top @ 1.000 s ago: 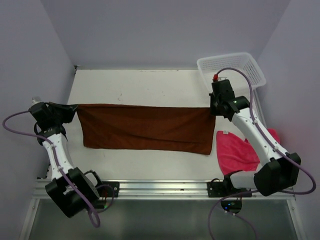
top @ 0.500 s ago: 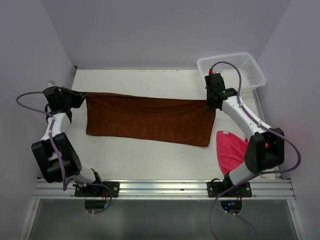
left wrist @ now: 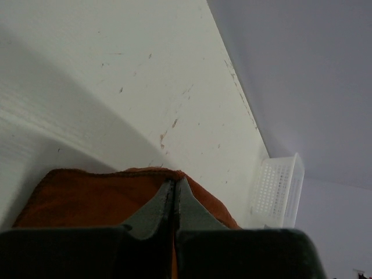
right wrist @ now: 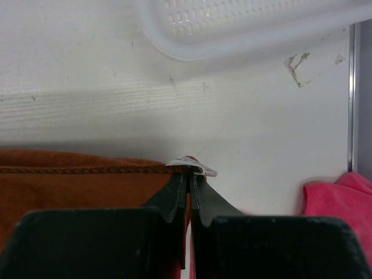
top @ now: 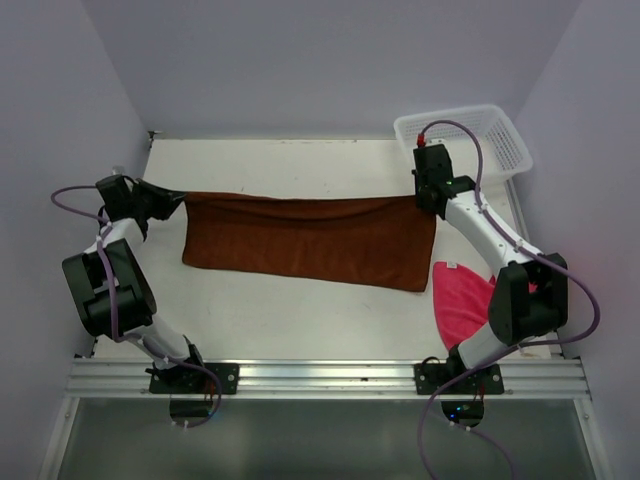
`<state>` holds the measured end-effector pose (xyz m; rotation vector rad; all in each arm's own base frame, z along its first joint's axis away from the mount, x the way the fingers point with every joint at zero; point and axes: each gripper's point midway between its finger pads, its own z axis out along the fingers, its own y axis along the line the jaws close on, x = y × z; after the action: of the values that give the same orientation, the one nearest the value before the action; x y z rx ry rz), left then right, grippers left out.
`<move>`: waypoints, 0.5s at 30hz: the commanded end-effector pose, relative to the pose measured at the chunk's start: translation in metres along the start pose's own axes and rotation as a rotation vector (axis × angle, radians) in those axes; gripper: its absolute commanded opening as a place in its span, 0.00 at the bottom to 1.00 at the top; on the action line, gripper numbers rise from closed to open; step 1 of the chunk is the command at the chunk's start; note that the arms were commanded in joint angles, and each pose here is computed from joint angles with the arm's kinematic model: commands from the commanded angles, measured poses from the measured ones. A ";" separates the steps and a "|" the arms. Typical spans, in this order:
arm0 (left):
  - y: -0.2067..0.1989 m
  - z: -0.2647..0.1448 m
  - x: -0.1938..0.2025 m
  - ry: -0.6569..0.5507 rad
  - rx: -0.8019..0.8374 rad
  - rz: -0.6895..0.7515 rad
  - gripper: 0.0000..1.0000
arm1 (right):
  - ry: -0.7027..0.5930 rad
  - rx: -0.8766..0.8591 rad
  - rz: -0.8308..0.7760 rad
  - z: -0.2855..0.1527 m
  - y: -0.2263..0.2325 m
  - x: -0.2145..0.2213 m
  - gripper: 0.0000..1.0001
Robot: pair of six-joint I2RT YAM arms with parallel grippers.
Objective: Roll the towels
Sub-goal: Flatten the towel, then fold the towel
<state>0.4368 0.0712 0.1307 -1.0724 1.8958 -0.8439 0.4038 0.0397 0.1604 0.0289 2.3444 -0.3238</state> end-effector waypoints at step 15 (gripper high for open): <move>0.005 -0.025 -0.012 0.030 0.041 0.051 0.00 | -0.175 -0.114 -0.235 -0.010 0.005 0.019 0.06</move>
<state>0.4194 0.0855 0.1260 -1.0726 1.9264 -0.8737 0.3661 0.0384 0.1176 -0.2566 2.3669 -0.3237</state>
